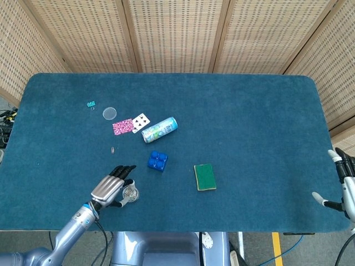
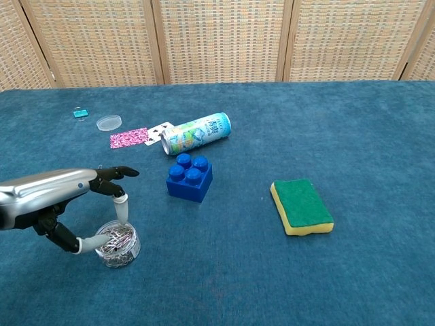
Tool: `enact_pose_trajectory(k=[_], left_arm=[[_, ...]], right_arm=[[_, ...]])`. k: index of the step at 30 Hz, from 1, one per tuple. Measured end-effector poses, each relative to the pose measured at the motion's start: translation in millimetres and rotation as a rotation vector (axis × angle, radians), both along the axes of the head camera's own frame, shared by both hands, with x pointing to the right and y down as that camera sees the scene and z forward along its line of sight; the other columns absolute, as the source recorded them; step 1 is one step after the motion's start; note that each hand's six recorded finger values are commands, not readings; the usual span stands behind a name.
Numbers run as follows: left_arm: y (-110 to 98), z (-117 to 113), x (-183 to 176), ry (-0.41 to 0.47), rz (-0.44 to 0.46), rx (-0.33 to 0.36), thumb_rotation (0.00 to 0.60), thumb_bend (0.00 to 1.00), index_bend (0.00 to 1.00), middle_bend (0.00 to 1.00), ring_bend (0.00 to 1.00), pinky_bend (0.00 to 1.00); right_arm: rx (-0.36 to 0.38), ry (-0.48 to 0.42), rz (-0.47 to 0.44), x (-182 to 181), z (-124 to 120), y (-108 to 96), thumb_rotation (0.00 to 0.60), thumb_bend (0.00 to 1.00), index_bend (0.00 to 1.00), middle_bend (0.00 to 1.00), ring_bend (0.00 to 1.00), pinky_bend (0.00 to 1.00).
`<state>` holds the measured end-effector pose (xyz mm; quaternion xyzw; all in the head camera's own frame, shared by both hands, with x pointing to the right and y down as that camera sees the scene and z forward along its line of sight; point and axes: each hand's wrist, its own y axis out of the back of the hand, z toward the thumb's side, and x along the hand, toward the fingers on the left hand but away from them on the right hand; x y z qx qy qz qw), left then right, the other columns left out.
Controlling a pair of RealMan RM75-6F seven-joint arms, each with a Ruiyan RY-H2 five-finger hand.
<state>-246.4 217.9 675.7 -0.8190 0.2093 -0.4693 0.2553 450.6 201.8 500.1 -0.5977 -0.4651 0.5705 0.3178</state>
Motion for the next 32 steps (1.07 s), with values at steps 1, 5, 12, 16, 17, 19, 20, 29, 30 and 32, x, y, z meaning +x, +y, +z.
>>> enact_pose_trajectory(k=[1,5,12,16,17,19,20,29,30,32], left_arm=[[-1,-1,0,0.002,-0.003,0.003,0.600,0.37,0.41,0.00,0.00,0.00],[-9,-9,-5,0.017,-0.031,0.026,0.600,0.36,0.30,0.00,0.00,0.00],[-32,-30,-29,0.019,-0.106,0.108,0.600,0.14,0.00,0.00,0.00,0.00],[-43,-45,-54,-0.002,-0.170,0.184,0.600,0.11,0.00,0.00,0.00,0.00],[-46,-50,-63,-0.013,-0.195,0.210,0.600,0.10,0.00,0.00,0.00,0.00],[-48,-58,-80,-0.036,-0.239,0.251,0.600,0.10,0.00,0.00,0.00,0.00],[-49,-64,-92,-0.055,-0.272,0.279,0.600,0.10,0.00,0.00,0.00,0.00],[-19,-108,-194,-0.252,-0.523,0.397,0.600,0.10,0.00,0.00,0.00,0.00],[-16,-112,-199,-0.268,-0.530,0.398,0.600,0.10,0.00,0.00,0.00,0.00],[-12,-119,-208,-0.291,-0.541,0.403,0.600,0.10,0.00,0.00,0.00,0.00]], right_arm=[[0.000,0.000,0.000,0,0,0,0.600,0.00,0.00,0.00,0.00,0.00],[0.000,0.000,0.000,0,0,0,0.600,0.00,0.00,0.00,0.00,0.00],[-0.001,0.001,-0.001,-1,0,0,0.600,0.00,0.00,0.00,0.00,0.00],[0.000,0.000,-0.002,-1,0,0,0.600,0.00,0.00,0.00,0.00,0.00],[0.000,-0.001,-0.002,-1,0,0,0.600,0.00,0.00,0.00,0.00,0.00],[0.001,-0.002,-0.003,-2,0,0,0.600,0.00,0.00,0.00,0.00,0.00],[0.002,-0.002,-0.004,-2,0,0,0.600,0.00,0.00,0.00,0.00,0.00],[0.000,0.007,-0.016,-5,0,1,0.600,0.00,0.00,0.00,0.00,0.00],[0.000,0.010,-0.017,-5,0,2,0.600,0.00,0.00,0.00,0.00,0.00],[0.001,0.016,-0.019,-6,1,3,0.600,0.00,0.00,0.00,0.00,0.00]])
